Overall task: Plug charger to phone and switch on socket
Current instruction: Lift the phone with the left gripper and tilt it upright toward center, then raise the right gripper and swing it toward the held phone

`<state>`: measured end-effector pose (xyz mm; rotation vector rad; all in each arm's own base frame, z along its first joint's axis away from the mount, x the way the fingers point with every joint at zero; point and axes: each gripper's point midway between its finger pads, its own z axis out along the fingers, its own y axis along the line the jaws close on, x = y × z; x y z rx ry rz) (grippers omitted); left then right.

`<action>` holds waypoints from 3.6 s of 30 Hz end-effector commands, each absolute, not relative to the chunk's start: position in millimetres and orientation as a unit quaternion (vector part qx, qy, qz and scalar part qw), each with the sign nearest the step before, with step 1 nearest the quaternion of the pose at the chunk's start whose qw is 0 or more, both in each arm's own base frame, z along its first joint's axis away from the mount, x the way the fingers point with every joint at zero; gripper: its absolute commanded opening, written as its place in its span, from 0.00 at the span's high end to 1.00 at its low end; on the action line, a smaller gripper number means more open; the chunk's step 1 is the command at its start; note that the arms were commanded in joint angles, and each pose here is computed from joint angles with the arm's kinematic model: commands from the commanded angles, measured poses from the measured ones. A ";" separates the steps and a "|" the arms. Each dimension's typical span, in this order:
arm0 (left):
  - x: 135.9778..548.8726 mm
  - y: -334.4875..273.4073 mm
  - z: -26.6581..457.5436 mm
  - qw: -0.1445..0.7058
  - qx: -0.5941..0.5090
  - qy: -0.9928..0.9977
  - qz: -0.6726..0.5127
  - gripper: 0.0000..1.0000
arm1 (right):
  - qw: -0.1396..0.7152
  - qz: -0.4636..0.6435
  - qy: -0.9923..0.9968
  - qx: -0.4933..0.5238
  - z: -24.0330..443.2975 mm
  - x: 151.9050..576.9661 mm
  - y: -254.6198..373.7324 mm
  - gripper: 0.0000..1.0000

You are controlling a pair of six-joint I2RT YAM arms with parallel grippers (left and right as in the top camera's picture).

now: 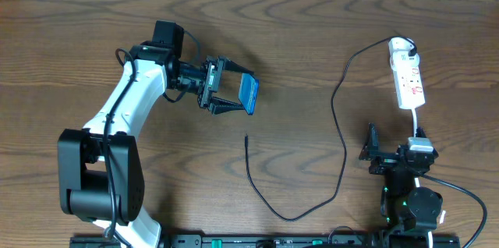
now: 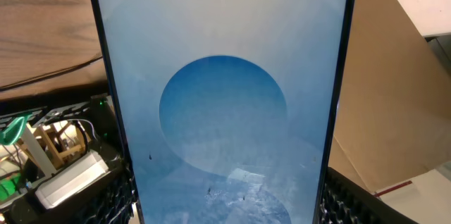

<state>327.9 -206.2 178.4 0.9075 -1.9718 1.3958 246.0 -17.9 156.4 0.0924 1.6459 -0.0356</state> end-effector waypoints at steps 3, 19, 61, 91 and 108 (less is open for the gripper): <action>324.7 -208.8 198.5 0.279 0.320 -0.725 0.542 0.93 | 0.680 -0.013 0.732 0.046 156.5 245.6 -17.8 0.01; 324.7 -208.8 198.5 0.279 0.320 -0.725 0.542 0.93 | 0.680 -0.013 0.732 0.046 156.4 245.6 -17.8 0.01; 394.4 -195.7 176.8 0.056 0.282 -0.803 0.523 0.93 | 0.680 -0.013 0.732 0.046 156.5 245.6 -17.8 0.01; 442.7 -172.1 193.9 -0.089 0.332 -0.799 0.493 0.93 | 0.680 -0.019 0.731 0.051 157.0 245.4 -20.5 0.01; 440.1 -163.9 224.4 -0.142 0.324 -0.797 0.490 0.93 | 0.656 0.124 0.744 0.004 158.2 244.5 26.8 0.01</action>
